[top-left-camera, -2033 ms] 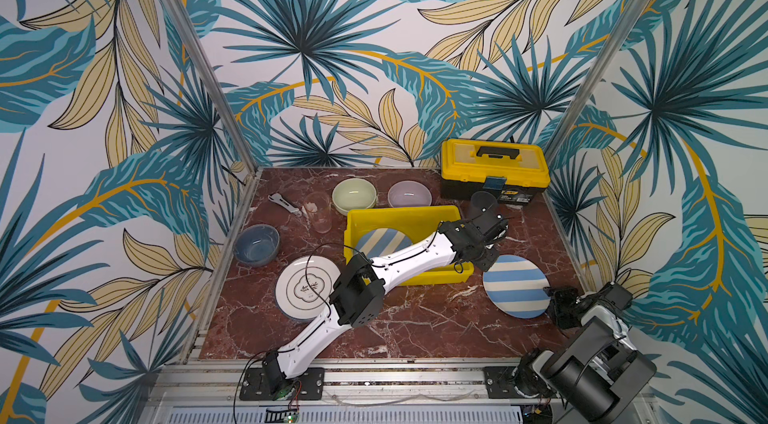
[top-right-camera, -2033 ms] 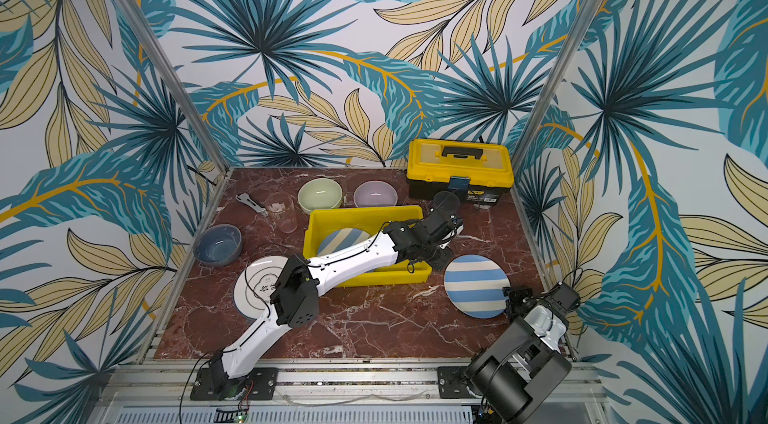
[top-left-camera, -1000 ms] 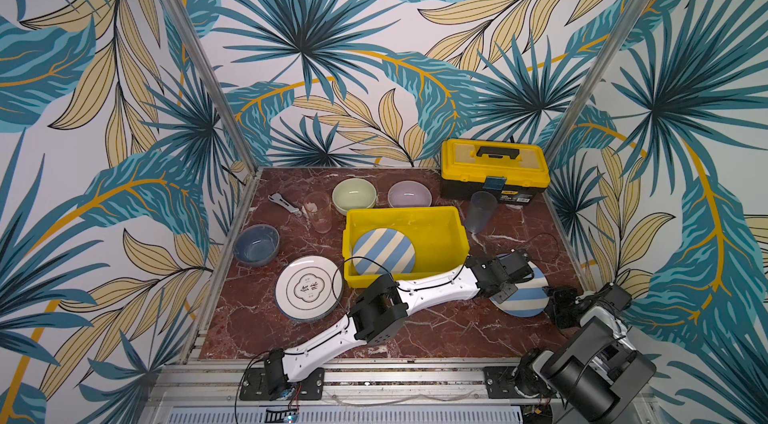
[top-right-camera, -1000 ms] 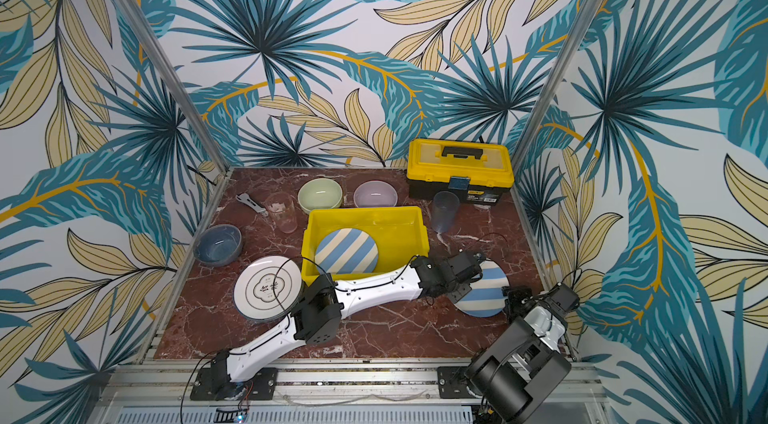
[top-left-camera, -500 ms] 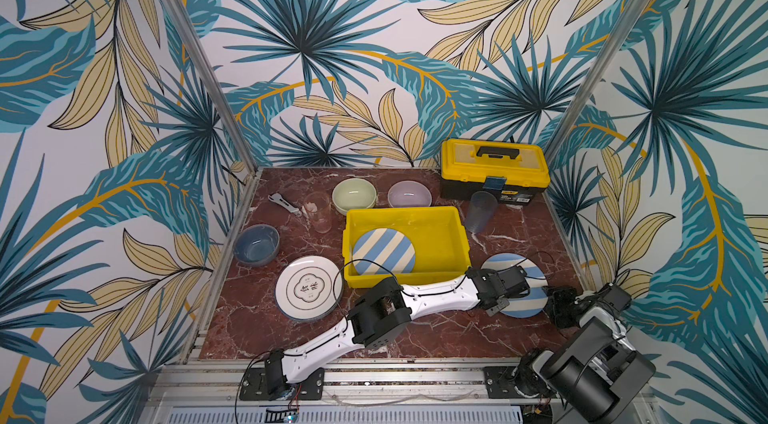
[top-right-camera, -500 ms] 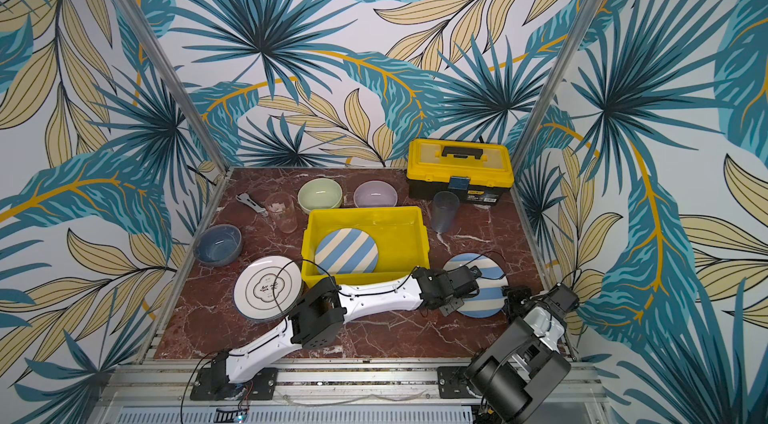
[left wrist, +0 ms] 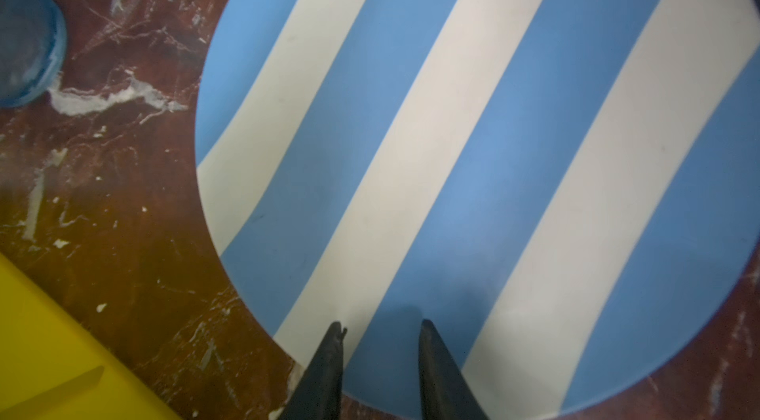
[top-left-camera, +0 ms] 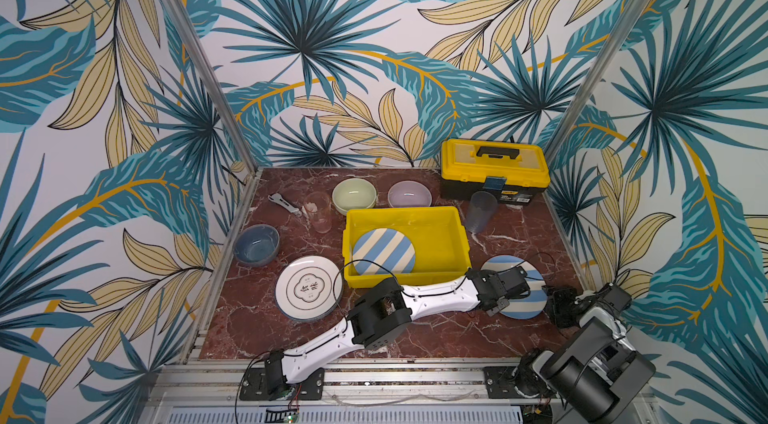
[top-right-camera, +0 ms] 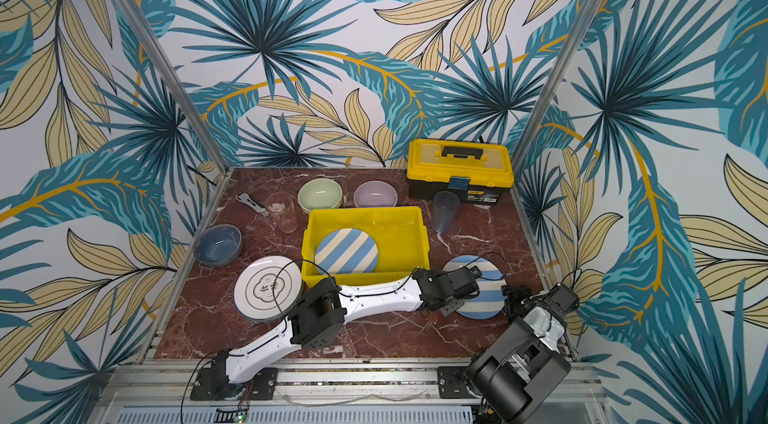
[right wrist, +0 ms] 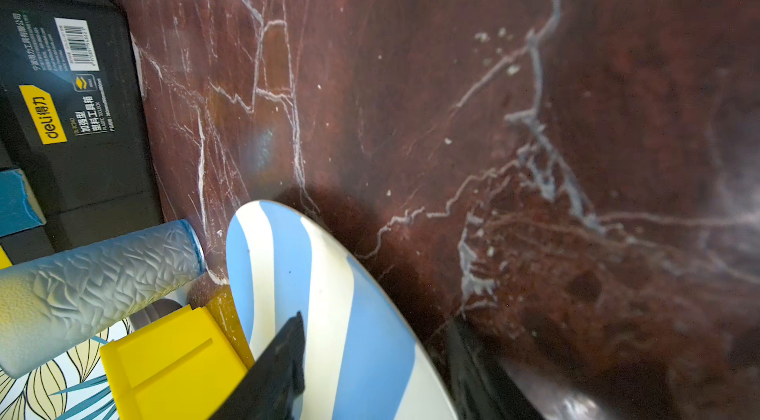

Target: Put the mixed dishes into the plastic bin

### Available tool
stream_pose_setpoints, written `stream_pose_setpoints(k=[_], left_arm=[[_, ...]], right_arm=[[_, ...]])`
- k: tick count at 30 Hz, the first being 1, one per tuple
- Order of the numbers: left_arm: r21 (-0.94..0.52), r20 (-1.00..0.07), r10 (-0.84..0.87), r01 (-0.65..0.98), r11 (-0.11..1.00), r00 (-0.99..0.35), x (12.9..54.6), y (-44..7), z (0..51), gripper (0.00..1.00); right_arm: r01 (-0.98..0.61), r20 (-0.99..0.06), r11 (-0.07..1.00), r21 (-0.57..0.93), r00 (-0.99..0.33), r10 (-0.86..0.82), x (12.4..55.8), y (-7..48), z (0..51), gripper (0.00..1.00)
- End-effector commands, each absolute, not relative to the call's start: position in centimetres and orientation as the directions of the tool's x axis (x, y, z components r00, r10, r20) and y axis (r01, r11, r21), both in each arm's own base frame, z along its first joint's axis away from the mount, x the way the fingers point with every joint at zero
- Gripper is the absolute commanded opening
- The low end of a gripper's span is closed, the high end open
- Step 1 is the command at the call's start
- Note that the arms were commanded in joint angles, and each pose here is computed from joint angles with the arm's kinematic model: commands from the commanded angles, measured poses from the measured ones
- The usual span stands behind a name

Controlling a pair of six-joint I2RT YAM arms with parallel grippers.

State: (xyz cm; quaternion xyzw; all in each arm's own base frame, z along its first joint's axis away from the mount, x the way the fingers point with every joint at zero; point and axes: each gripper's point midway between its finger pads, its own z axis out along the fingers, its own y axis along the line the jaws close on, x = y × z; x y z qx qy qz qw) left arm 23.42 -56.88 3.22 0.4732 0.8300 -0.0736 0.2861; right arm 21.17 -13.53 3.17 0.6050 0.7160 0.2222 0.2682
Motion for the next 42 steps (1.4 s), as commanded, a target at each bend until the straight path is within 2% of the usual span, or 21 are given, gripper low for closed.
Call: stream_pose_setpoints(k=[1, 8, 17, 25, 31, 36, 37, 42], left_arm=[[0.160, -0.455, 0.792, 0.838, 0.523, -0.407, 22.0, -54.7, 1.1, 0.32], [0.163, -0.489, 0.783, 0.841, 0.516, -0.385, 21.6, -55.2, 3.3, 0.32], [0.151, -0.439, 0.805, 0.850, 0.504, -0.399, 20.0, -54.3, 1.1, 0.32], [0.166, -0.483, 0.792, 0.849, 0.502, -0.374, 20.4, -54.7, 3.9, 0.32], [0.138, -0.508, 0.769, 0.845, 0.516, -0.387, 20.2, -54.8, 5.8, 0.43], [0.096, -0.501, 0.711, 0.785, 0.612, -0.493, 20.6, -53.8, 7.3, 0.44], [0.059, -0.519, 0.675, 0.766, 0.640, -0.524, 20.7, -53.7, 9.0, 0.46], [-0.047, -0.488, 0.587, 0.691, 0.722, -0.646, 20.5, -53.2, 8.3, 0.46]], right_arm=[[0.752, -0.102, 0.167, 0.638, -0.132, 0.986, 21.0, -13.2, 2.9, 0.58], [0.752, -0.099, 0.164, 0.638, -0.131, 0.986, 21.0, -13.2, 2.7, 0.57], [0.756, -0.097, 0.164, 0.634, -0.132, 0.986, 20.9, -13.2, 2.7, 0.57], [0.753, -0.099, 0.164, 0.637, -0.131, 0.986, 20.9, -13.1, 2.7, 0.58], [0.752, -0.094, 0.161, 0.639, -0.131, 0.987, 21.0, -13.1, 2.6, 0.57], [0.748, -0.094, 0.159, 0.644, -0.129, 0.987, 21.1, -13.1, 2.6, 0.57], [0.747, -0.094, 0.159, 0.646, -0.129, 0.987, 21.1, -13.1, 2.6, 0.57], [0.744, -0.084, 0.153, 0.650, -0.130, 0.988, 21.2, -13.1, 2.6, 0.57]])
